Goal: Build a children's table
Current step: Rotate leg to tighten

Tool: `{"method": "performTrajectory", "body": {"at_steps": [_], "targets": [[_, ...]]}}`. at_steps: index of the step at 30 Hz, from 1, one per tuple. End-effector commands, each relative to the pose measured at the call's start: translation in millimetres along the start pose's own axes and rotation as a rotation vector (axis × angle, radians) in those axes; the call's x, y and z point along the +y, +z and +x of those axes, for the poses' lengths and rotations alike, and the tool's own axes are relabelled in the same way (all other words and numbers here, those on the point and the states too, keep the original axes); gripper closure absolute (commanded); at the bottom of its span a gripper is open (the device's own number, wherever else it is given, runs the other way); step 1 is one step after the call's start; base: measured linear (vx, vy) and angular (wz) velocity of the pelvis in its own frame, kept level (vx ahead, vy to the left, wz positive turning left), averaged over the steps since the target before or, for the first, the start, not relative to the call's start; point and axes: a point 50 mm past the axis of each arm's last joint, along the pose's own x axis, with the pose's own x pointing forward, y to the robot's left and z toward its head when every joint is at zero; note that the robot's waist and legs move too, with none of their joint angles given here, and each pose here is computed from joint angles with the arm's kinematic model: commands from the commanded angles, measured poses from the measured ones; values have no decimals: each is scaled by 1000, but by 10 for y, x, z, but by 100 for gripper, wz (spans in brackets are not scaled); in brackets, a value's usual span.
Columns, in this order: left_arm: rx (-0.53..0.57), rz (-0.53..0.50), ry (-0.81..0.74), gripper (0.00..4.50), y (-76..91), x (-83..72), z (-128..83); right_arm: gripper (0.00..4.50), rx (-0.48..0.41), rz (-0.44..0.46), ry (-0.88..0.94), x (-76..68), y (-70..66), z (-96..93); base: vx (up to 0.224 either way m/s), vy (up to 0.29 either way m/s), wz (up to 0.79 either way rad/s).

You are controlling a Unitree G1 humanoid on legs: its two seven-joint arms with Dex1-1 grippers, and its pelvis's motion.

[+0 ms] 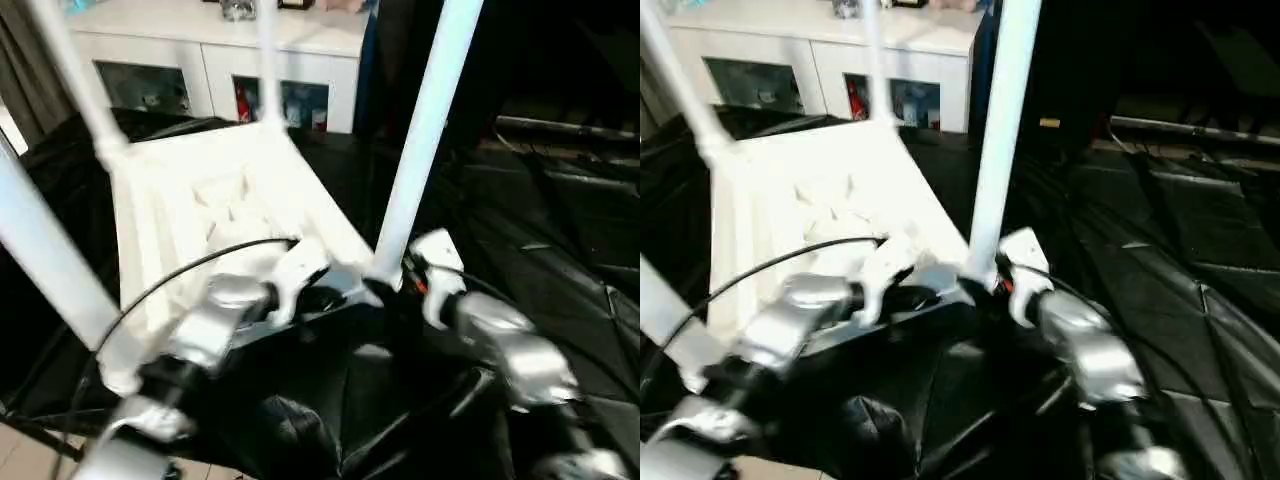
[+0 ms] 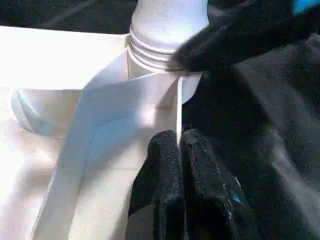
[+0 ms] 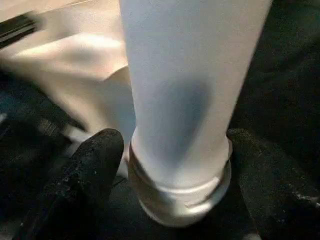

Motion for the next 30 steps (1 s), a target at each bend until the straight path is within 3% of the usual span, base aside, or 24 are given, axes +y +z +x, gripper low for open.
{"method": "performTrajectory", "body": {"at_steps": [1, 8, 21, 30], "targets": [[-81, 52, -147, 450, 158, -145, 65, 91, -23, -41, 183, 183, 89, 43, 0, 0, 0], [-22, 64, -285, 450, 38, -196, -97, 91, 35, -101, 340, 186, 92, -154, 0, 0, 0], [-18, 68, -263, 450, 26, -148, -139, 200, 72, -124, 386, 277, 35, -86, 0, 0, 0], [-33, 51, -161, 450, 53, -74, -138, 211, 67, -75, 345, 322, -44, -15, 0, 0, 0]]}}
